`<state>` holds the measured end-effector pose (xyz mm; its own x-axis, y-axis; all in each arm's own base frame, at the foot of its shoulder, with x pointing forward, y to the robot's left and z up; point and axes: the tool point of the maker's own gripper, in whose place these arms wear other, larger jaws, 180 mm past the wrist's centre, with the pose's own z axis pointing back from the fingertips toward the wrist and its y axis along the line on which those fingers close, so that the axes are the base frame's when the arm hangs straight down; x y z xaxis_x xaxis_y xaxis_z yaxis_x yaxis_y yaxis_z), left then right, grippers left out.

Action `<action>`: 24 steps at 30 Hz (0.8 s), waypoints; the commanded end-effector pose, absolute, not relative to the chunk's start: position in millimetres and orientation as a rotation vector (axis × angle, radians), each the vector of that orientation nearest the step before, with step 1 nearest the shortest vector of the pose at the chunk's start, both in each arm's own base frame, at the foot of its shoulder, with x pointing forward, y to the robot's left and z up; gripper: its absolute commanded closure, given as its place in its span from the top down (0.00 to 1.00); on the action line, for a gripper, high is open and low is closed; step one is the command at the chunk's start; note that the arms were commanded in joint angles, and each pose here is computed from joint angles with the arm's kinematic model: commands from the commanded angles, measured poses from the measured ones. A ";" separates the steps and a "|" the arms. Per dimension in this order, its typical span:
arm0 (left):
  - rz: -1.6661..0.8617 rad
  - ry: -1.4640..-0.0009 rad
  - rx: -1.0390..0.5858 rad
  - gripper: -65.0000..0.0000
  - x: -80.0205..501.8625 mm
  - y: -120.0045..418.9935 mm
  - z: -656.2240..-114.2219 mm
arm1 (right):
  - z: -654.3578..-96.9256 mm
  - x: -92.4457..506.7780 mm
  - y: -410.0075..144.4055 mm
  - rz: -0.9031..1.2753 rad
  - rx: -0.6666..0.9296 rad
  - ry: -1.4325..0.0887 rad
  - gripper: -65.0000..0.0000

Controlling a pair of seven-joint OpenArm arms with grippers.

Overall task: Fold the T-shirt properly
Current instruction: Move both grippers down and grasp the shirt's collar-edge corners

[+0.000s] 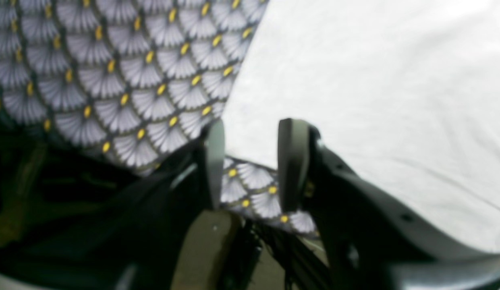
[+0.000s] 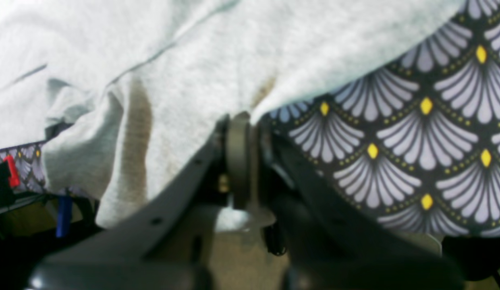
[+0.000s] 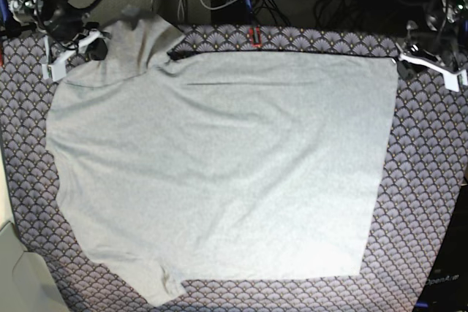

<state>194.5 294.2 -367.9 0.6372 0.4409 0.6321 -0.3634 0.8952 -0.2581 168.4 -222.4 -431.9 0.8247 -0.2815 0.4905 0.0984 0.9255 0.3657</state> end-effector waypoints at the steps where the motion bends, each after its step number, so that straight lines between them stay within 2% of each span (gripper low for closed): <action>1: 0.463 -0.769 -0.109 0.34 197.3 299.9 -365.3 | -438.2 157.9 -223.4 -0.182 0.315 -0.509 0.00; 6: 0.513 -0.720 -0.116 0.34 190.4 306.3 -386.5 | -438.6 157.5 -223.4 -0.180 0.315 -0.506 0.00; 18: 0.530 -0.724 -0.124 0.34 197.0 308.2 -389.9 | -439.0 156.7 -223.5 -0.180 0.314 -0.504 0.00; 24: 0.584 -0.676 -0.142 0.34 195.5 312.2 -411.7 | -439.5 155.5 -223.0 -0.179 0.314 -0.501 0.00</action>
<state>189.5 307.2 -421.3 0.6433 0.5629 0.5189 -0.4739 0.8251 -0.3075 167.5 -221.4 -432.8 0.8288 -0.2782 0.4855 0.0959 0.9254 0.3666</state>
